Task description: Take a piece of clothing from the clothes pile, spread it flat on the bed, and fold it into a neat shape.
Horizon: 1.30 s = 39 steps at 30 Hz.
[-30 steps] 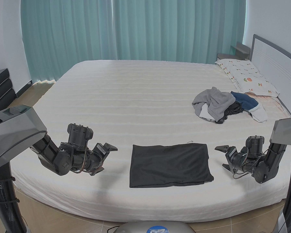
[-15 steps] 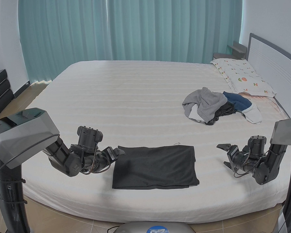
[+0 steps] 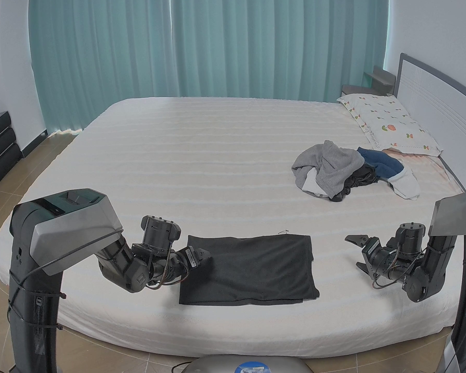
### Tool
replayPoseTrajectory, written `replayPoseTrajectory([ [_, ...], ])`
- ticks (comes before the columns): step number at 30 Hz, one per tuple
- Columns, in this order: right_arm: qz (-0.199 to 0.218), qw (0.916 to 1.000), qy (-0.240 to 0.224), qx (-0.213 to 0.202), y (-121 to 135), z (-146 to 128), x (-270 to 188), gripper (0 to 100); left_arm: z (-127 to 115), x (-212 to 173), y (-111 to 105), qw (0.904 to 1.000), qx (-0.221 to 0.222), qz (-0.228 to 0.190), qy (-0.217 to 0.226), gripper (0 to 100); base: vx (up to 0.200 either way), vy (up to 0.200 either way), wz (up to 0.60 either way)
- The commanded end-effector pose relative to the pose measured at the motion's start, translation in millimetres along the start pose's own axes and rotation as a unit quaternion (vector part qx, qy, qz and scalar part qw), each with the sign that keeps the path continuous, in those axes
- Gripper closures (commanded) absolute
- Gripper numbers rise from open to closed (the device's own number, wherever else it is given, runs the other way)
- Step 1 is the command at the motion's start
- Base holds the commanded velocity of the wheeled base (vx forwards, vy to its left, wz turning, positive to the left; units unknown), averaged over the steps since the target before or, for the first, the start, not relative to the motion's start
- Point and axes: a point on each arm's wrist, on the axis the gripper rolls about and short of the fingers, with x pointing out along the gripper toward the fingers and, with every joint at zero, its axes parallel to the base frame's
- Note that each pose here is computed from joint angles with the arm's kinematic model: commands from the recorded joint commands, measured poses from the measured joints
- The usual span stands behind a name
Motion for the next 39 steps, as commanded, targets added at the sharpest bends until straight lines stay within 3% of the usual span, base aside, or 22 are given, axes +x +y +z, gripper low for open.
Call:
replayPoseTrajectory([
  [1, -0.001, 1.0, 0.0, 0.0, -0.7, 0.0, 0.2, 0, -1.0, 4.7, 1.0, 1.0, -0.001, -0.001, 0.0, 0, 0.0, 0.0, 0.0],
  [9, 0.001, 1.0, 0.002, 0.001, -0.4, 0.5, -0.2, 0, -1.4, 6.2, -1.1, 1.0, -0.003, -0.007, -0.004, 0, 0.0, 0.0, 0.0],
  [10, 0.001, 1.0, 0.002, 0.001, -0.4, 0.5, -0.2, 0, -1.5, 6.2, -1.0, 1.0, -0.003, -0.006, -0.003, 100, 0.0, 0.0, 0.0],
  [39, -0.001, 1.0, 0.005, 0.0, -1.0, -1.6, 0.1, 0, 0.5, 1.6, 3.8, 0.9995, -0.021, 0.015, -0.015, 100, 0.0, 0.0, 0.0],
])
